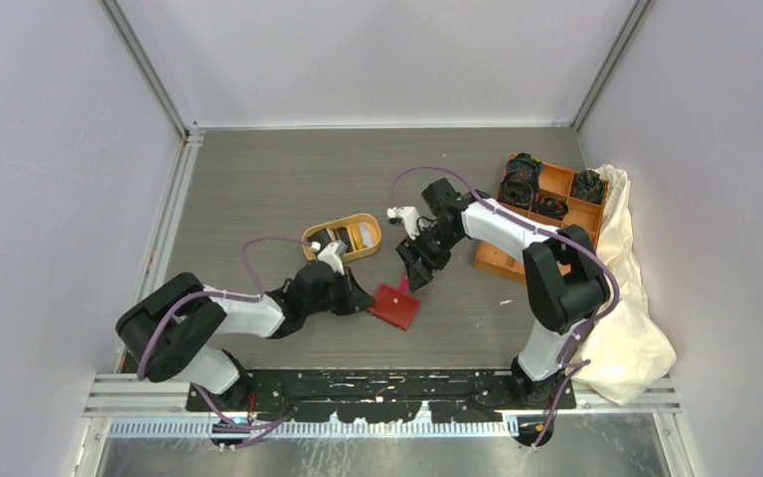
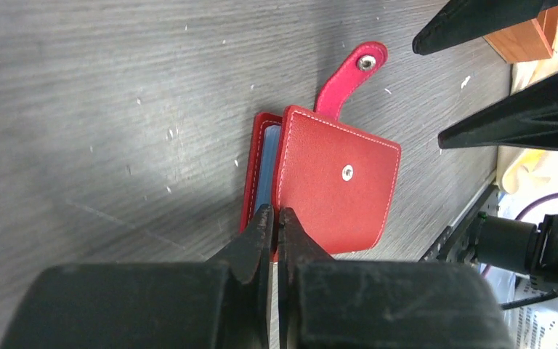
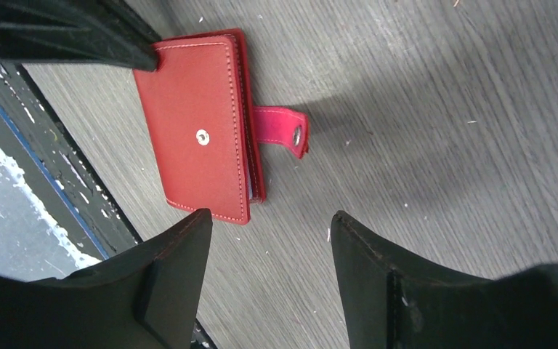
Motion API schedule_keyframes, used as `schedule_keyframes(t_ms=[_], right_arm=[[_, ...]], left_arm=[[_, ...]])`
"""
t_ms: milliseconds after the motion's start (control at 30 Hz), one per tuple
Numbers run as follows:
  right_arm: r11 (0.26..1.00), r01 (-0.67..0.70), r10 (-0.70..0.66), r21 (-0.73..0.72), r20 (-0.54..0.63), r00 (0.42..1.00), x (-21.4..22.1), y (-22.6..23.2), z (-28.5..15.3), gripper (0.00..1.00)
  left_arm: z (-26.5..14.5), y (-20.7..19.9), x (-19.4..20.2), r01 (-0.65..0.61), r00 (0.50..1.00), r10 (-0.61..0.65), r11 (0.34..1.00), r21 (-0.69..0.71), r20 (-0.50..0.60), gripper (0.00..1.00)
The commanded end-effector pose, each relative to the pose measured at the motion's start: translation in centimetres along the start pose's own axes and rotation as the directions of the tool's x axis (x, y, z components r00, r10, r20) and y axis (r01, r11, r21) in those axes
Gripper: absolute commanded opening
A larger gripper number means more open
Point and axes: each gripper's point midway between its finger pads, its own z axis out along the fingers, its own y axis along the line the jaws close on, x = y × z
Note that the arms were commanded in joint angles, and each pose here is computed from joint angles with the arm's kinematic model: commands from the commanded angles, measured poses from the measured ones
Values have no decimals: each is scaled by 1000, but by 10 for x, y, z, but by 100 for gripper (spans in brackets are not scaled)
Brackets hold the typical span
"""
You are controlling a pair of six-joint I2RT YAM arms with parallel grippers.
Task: Put the credit cards into the card holder
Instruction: Close the card holder at the center of the board.
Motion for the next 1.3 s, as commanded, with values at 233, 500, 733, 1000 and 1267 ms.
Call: schedule_keyframes(t_ms=[233,500,733,1000,1267], right_arm=[[981,-153,167,-123,111,980,-42,-19,2,61],[963,-190,212,-192,99,972,-46,-19,11,51],[951,-213,232,-226,60,971,-43,-19,19,35],[951,-204,222,-231,51,974,-44,-17,18,25],[951,-198,216,-238,53,975,-44,-13,14,7]], left_arm=[[-4,12,4,91,990,-76,988,-125,117,0],[-1,11,7,79,993,-68,990,-114,99,0],[2,14,12,80,994,-71,990,-112,84,0],[5,13,14,83,994,-75,991,-106,78,0],[0,13,12,80,994,-71,991,-110,86,0]])
